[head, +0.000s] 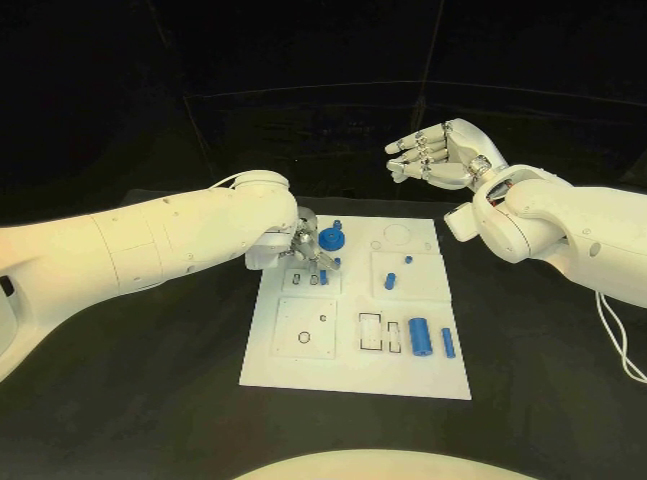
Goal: Assemble the parts on the task board
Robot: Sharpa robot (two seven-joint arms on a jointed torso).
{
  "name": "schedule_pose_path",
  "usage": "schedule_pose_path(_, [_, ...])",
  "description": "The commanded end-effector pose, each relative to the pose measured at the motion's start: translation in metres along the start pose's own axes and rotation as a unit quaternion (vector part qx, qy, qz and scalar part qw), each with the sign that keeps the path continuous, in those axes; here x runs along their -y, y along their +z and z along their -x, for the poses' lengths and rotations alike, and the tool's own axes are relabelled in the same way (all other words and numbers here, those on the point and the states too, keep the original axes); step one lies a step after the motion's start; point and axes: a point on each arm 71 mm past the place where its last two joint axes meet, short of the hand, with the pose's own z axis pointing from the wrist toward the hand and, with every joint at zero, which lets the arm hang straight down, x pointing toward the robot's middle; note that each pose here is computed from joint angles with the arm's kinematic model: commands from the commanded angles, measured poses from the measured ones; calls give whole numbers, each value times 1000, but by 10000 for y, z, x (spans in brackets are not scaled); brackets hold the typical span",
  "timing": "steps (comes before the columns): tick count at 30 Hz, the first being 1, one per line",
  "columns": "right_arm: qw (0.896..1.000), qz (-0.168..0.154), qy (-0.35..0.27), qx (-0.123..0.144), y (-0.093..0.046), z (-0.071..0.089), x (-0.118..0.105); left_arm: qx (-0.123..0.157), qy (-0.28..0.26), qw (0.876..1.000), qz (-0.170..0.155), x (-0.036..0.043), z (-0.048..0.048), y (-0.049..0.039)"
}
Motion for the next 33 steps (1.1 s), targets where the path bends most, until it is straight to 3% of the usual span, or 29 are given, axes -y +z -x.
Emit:
schedule_pose_path(1, [1000, 1, 4, -5, 11, -6, -15, -6, 9, 1000, 3, 6, -1, 5])
schedule_pose_path(14, [1000, -1, 5, -8, 15, -8, -9, -15, 15, 1000, -1, 66, -28, 54])
schedule_pose_path(33, [1000, -1, 5, -10, 27, -19, -6, -28, 21, 999, 10, 49, -60, 94])
